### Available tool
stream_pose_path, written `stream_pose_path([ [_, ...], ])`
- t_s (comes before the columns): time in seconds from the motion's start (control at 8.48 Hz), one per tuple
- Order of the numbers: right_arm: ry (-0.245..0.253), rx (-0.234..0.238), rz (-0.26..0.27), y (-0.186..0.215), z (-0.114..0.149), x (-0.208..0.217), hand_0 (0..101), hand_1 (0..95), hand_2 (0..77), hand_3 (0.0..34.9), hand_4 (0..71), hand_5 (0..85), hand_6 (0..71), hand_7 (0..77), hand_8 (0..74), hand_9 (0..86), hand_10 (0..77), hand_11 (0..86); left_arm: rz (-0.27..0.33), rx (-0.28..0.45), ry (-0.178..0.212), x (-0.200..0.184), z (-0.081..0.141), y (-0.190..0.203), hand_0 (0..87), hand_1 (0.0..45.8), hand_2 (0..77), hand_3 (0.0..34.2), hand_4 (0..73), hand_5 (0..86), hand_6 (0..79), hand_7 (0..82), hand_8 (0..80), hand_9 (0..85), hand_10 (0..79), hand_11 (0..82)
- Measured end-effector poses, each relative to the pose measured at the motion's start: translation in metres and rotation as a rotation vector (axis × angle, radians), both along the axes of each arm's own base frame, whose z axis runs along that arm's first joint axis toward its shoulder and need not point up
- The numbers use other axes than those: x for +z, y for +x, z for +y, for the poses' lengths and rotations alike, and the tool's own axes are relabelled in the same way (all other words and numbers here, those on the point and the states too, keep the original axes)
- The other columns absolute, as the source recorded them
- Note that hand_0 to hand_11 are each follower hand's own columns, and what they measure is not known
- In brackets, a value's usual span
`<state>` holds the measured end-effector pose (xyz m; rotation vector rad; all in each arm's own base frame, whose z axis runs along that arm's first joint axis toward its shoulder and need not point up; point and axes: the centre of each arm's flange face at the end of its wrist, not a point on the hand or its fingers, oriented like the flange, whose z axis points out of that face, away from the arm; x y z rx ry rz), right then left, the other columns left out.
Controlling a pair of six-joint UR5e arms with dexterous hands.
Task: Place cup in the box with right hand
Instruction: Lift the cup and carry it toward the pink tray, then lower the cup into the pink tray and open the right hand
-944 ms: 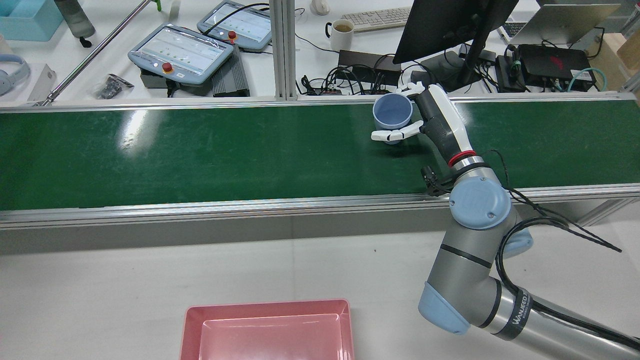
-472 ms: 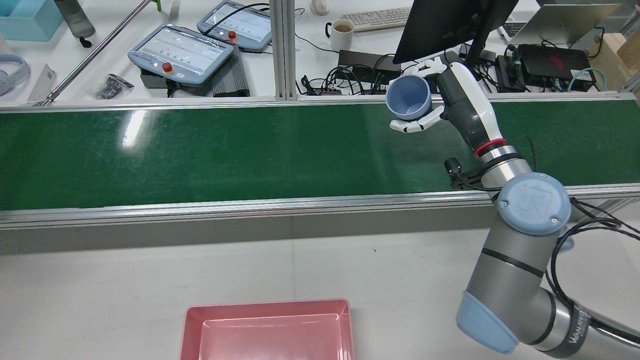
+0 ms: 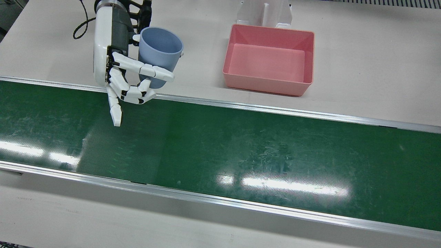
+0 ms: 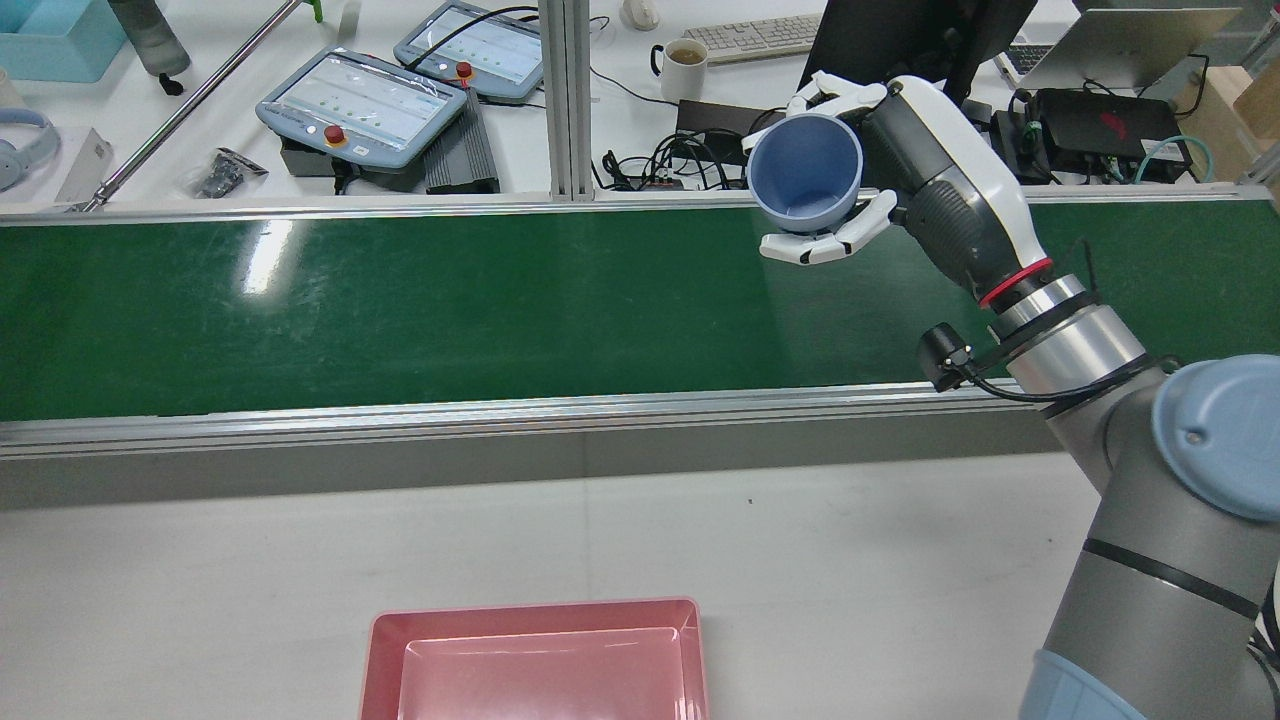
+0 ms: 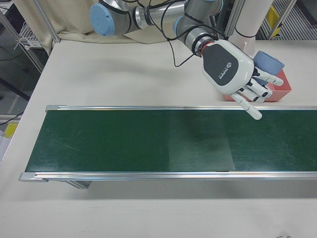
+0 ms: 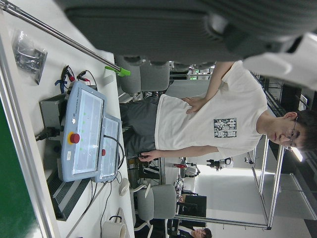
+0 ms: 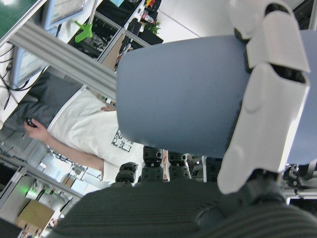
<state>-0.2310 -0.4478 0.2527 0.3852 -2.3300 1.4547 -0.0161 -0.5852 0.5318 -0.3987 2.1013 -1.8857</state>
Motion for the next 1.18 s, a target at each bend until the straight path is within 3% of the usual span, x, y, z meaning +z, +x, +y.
stream_pose_path([
  [0.24, 0.096, -0.124, 0.018, -0.024, 0.051, -0.031, 60, 3.8, 30.5, 0.4, 49.6, 6.0, 31.1, 69.8, 31.6, 54.0, 4.4, 7.1, 0.000, 0.000, 0.000, 0.000, 0.000, 0.000, 0.0, 0.5, 0.5, 0.0, 0.0, 0.0, 0.0, 0.0, 0.0, 0.0, 0.0, 0.0],
  [0.35, 0.141, -0.181, 0.054, -0.043, 0.086, -0.043, 63, 5.4, 22.9, 0.8, 49.6, 5.5, 31.1, 69.8, 31.6, 54.0, 4.4, 6.0, 0.000, 0.000, -0.001, 0.000, 0.000, 0.000, 0.0, 0.5, 0.5, 0.0, 0.0, 0.0, 0.0, 0.0, 0.0, 0.0, 0.0, 0.0],
  [0.59, 0.180, -0.253, 0.103, -0.072, 0.130, -0.049, 63, 9.3, 0.5, 0.0, 49.6, 4.4, 31.1, 69.8, 31.6, 54.5, 4.4, 6.0, 0.000, 0.000, -0.001, 0.000, 0.000, 0.000, 0.0, 0.5, 0.5, 0.0, 0.0, 0.0, 0.0, 0.0, 0.0, 0.0, 0.0, 0.0],
  [0.94, 0.220, -0.299, 0.210, -0.101, 0.169, -0.045, 62, 9.3, 0.0, 0.0, 50.2, 3.8, 31.1, 69.8, 31.6, 54.5, 3.3, 5.4, 0.000, 0.000, -0.001, 0.000, 0.000, 0.000, 0.0, 0.5, 0.5, 0.0, 0.0, 0.0, 0.0, 0.0, 0.0, 0.0, 0.0, 0.0],
  [1.18, 0.203, -0.324, 0.283, -0.121, 0.192, -0.030, 62, 9.3, 0.0, 0.0, 49.6, 3.8, 31.1, 69.8, 31.6, 54.5, 2.2, 2.2, 0.000, 0.000, 0.000, 0.000, 0.000, 0.000, 0.0, 0.5, 0.5, 0.0, 0.0, 0.0, 0.0, 0.0, 0.0, 0.0, 0.0, 0.0],
])
